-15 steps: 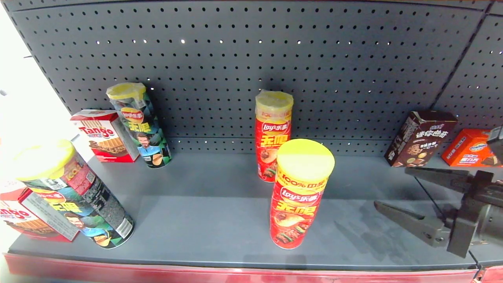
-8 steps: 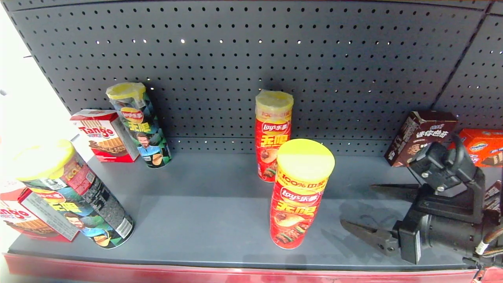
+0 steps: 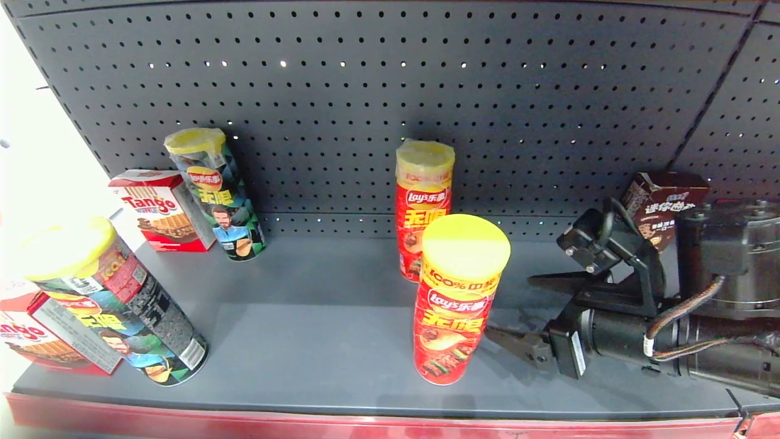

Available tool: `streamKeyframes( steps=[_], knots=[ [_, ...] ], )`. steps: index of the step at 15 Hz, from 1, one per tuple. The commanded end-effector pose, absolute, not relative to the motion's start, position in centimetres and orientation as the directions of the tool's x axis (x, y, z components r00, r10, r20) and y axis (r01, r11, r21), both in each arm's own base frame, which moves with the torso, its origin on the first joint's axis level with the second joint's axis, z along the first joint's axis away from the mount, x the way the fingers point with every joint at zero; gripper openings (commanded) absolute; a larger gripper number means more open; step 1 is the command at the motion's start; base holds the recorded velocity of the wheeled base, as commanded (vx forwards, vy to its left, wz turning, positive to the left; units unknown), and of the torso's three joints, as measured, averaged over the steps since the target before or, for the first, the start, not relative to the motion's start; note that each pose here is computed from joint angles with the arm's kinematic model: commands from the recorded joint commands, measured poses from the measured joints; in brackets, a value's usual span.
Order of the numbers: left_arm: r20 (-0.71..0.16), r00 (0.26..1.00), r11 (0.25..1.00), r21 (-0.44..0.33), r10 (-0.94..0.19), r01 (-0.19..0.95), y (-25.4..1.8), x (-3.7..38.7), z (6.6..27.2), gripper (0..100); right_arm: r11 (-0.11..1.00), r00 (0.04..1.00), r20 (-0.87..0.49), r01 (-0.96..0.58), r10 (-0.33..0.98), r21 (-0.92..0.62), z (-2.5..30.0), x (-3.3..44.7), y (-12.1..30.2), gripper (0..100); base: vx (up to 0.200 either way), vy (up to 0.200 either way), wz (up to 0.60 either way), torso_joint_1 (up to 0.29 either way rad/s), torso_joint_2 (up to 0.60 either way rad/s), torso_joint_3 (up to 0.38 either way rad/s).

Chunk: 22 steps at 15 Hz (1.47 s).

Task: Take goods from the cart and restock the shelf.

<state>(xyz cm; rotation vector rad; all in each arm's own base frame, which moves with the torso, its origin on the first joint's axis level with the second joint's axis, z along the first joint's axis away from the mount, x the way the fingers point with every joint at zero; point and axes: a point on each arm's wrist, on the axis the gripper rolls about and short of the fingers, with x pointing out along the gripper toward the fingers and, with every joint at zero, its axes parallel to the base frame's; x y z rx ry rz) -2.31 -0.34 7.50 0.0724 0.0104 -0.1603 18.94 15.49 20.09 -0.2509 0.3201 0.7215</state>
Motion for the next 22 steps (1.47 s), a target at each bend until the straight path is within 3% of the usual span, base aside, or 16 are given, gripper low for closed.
streamKeyframes(
  steps=[1,22],
  knots=[
    [-0.018,0.987,0.984,0.071,-0.16,0.161,-0.3,-2.3,7.5,100,0.723,0.701,-0.383,-0.682,0.601,-0.113,19.8,19.5,16.0,100,0.0,0.0,0.0,0.0,0.0,0.0],
    [-0.018,0.987,0.985,0.071,-0.159,0.16,-0.3,-2.3,7.5,100,0.72,0.706,-0.358,-0.683,0.611,-0.12,20.3,20.3,17.0,100,0.0,0.0,0.0,0.0,0.0,0.0]
  ],
)
